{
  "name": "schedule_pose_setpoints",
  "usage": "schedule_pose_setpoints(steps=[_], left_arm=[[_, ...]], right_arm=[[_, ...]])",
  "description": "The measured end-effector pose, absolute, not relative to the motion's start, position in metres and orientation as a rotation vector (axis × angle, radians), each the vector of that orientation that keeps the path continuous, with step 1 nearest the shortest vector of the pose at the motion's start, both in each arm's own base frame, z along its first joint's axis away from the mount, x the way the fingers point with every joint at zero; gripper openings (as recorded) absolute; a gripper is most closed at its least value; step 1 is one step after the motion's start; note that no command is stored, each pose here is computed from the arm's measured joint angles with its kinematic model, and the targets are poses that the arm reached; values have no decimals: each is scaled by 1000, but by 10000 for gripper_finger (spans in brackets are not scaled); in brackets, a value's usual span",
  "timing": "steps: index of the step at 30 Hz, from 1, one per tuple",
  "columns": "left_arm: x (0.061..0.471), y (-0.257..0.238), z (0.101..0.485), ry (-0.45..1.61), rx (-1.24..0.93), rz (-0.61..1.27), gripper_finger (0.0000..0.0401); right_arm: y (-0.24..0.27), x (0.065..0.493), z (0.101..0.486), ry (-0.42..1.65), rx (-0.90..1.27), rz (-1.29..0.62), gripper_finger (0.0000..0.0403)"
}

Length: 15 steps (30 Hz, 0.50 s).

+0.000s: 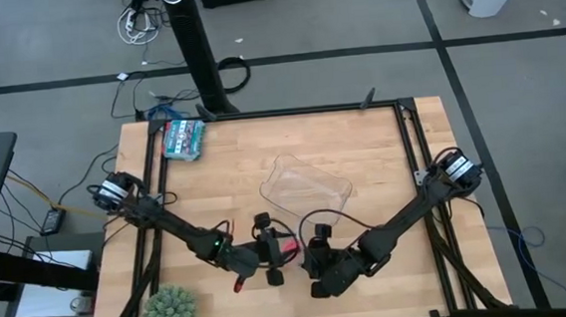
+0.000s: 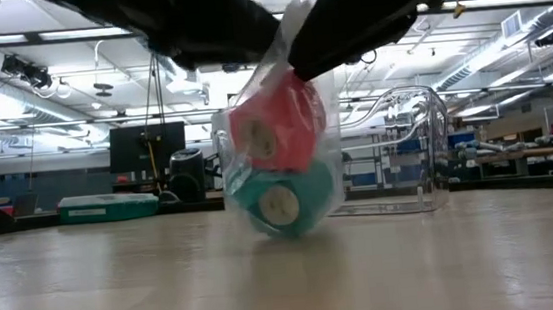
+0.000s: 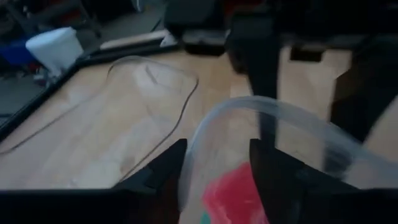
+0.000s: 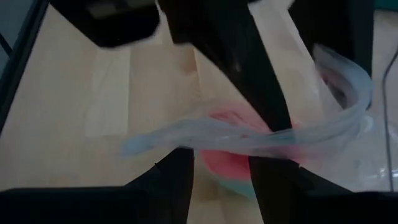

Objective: Roll bandage
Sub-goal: Close the transparent zip bag

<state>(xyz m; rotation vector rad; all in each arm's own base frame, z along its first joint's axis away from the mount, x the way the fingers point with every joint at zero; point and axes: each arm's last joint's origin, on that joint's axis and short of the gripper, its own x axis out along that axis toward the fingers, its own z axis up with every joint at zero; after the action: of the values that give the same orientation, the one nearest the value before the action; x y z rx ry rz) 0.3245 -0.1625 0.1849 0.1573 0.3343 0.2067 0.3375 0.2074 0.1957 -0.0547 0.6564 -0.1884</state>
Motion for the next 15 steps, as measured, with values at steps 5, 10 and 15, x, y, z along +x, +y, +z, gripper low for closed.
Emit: schedule_pose_setpoints(steps=[5,10,15], left_arm=[[324,-159,184,335,184,279,226],[322,-157,187,332,303,388,251],[318,-161,193,315,358,433,252]], right_arm=[[203,342,197,657,-29,-176,149],[199,344,196,661,-21,-181,149],[197,345,196,662,-19,-186,149]])
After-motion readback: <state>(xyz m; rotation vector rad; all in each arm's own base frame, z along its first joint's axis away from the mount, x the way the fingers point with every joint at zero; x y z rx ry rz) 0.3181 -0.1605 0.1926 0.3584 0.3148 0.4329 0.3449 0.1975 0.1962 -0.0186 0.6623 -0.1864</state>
